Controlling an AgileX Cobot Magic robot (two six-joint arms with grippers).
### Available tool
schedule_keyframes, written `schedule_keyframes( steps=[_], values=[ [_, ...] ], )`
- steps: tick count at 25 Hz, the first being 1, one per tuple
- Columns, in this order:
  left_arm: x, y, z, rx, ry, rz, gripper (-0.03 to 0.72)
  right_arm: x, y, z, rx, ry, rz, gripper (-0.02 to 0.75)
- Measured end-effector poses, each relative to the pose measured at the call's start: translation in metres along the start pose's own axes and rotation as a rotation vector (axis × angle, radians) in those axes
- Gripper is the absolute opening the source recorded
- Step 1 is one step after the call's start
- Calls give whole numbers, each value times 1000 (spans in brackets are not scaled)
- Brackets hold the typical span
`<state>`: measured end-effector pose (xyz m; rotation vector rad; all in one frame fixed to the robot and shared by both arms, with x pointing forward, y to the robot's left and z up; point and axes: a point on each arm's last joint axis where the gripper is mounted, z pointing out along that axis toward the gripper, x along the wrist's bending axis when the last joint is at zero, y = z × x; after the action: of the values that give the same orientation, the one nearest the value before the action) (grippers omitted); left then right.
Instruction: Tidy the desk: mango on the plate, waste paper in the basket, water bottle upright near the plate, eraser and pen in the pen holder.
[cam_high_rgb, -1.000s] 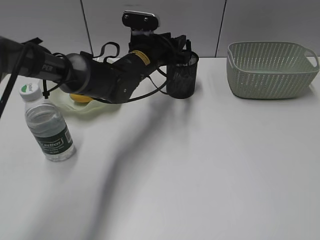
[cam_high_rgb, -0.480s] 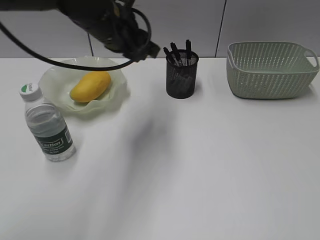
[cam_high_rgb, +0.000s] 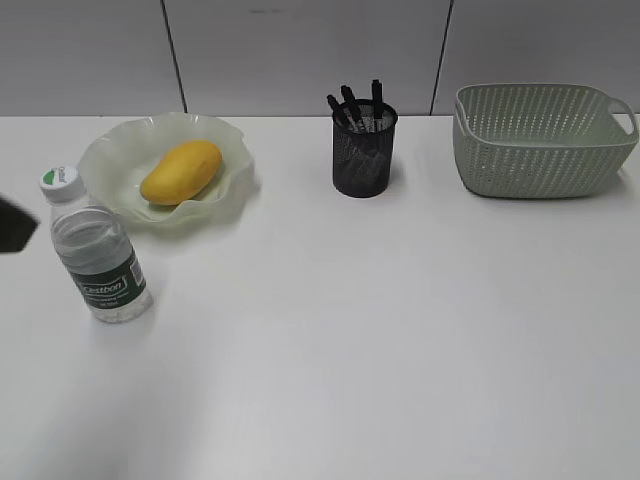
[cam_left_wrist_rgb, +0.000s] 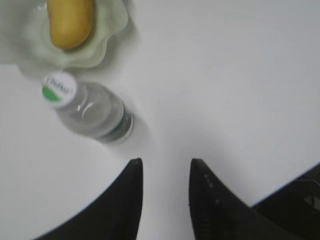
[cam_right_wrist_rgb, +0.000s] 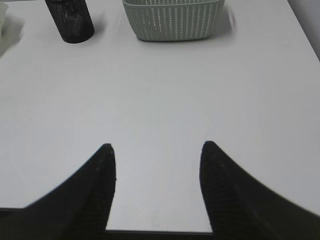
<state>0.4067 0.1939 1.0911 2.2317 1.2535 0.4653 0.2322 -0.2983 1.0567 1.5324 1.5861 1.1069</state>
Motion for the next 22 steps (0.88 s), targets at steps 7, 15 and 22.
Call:
schedule_keyframes(
  steps=[7, 15, 22],
  values=[
    [8, -103, -69, -174, -13, -31, 237, 0, 0, 0, 0, 0, 0, 435],
    [11, -158, -83, -314, -18, -44, 229, 0, 0, 0, 0, 0, 0, 435],
    [13, -178, -99, -464, -22, -52, 228, 0, 0, 0, 0, 0, 0, 435]
  ],
)
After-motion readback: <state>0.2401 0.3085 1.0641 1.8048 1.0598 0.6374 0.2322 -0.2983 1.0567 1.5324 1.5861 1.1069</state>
